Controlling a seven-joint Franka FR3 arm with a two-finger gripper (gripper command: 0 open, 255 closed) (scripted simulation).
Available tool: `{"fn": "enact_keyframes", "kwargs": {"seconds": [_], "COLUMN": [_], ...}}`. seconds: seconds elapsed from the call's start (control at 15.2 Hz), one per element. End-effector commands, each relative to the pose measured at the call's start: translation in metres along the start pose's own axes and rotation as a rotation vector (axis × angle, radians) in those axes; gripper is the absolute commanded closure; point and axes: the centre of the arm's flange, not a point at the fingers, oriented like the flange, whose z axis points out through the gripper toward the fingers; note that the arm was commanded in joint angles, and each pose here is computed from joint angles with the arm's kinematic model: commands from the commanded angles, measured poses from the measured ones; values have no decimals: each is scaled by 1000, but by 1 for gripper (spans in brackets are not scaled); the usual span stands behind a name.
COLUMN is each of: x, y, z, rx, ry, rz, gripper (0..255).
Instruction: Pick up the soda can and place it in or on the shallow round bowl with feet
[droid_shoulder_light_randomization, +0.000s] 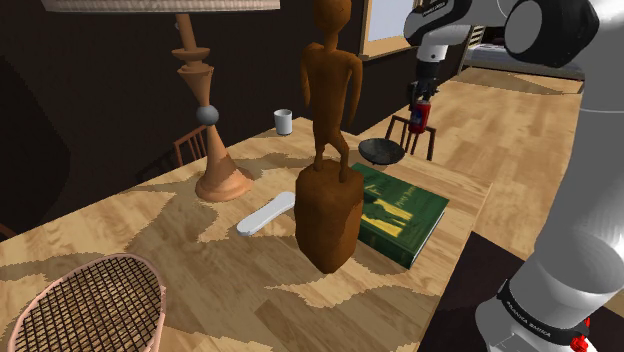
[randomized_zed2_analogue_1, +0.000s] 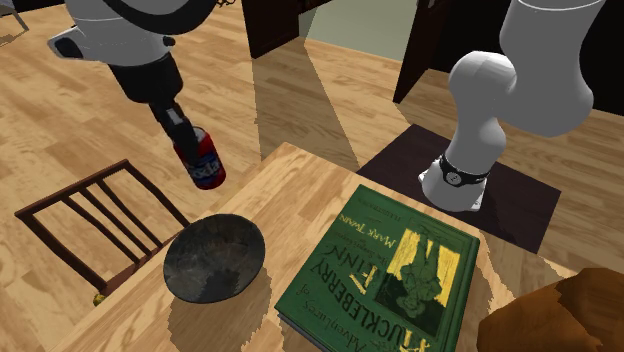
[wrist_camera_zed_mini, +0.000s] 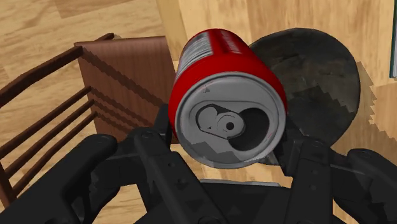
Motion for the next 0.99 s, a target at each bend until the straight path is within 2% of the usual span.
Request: {"fn": "enact_keyframes", "kwargs": {"seconds": [0.0,0.46,0.92], "x": [13,58,58], "y": [-25,-106,-105], "z": [-5,-21,16], "rx": [0,0,0], "ry": [0,0,0], "rz": [1,1,1], "gripper": [255,255,255]}}
